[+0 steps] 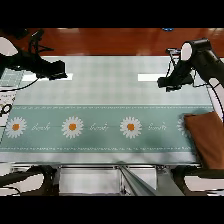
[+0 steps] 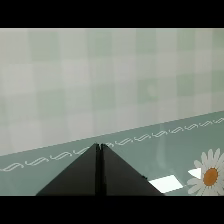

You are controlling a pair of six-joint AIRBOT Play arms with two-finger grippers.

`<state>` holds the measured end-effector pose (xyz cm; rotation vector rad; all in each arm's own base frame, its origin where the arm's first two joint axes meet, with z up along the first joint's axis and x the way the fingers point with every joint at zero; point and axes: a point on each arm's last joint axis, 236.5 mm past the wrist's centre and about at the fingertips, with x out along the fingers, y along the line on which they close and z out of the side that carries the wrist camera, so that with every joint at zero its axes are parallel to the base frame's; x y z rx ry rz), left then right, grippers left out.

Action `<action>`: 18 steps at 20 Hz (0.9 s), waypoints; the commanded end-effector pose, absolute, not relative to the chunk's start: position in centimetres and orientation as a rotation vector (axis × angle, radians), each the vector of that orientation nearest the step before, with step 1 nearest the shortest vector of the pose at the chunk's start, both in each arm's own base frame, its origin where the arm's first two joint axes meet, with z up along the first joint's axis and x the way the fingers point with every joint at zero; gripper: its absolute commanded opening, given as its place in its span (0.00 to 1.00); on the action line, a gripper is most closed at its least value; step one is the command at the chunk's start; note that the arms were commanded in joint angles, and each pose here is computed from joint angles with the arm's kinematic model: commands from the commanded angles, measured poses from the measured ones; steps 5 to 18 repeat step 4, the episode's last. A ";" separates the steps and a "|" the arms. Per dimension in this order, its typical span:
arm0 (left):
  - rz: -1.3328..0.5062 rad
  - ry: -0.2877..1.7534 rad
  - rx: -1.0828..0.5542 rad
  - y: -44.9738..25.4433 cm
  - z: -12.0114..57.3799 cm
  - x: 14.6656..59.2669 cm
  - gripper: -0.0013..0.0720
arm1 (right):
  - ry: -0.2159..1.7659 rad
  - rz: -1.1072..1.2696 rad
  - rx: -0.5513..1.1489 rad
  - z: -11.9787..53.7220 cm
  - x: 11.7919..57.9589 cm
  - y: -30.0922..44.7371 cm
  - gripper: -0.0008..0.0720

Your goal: Fold the shirts.

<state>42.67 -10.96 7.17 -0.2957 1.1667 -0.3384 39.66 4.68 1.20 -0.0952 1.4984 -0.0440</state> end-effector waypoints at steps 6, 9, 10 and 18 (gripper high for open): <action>-0.338 1.169 -0.296 -10.9 7.1 42.6 0.04 | 1.499 -0.045 -0.096 1.2 39.6 4.7 0.05; -0.338 1.169 -0.296 -10.9 7.1 42.6 0.04 | 1.499 -0.045 -0.096 1.2 39.6 4.7 0.05; -0.338 1.169 -0.296 -10.9 7.1 42.6 0.04 | 1.499 -0.045 -0.096 1.2 39.6 4.7 0.05; -0.338 1.169 -0.296 -10.9 7.1 42.6 0.04 | 1.499 -0.045 -0.096 1.2 39.6 4.7 0.05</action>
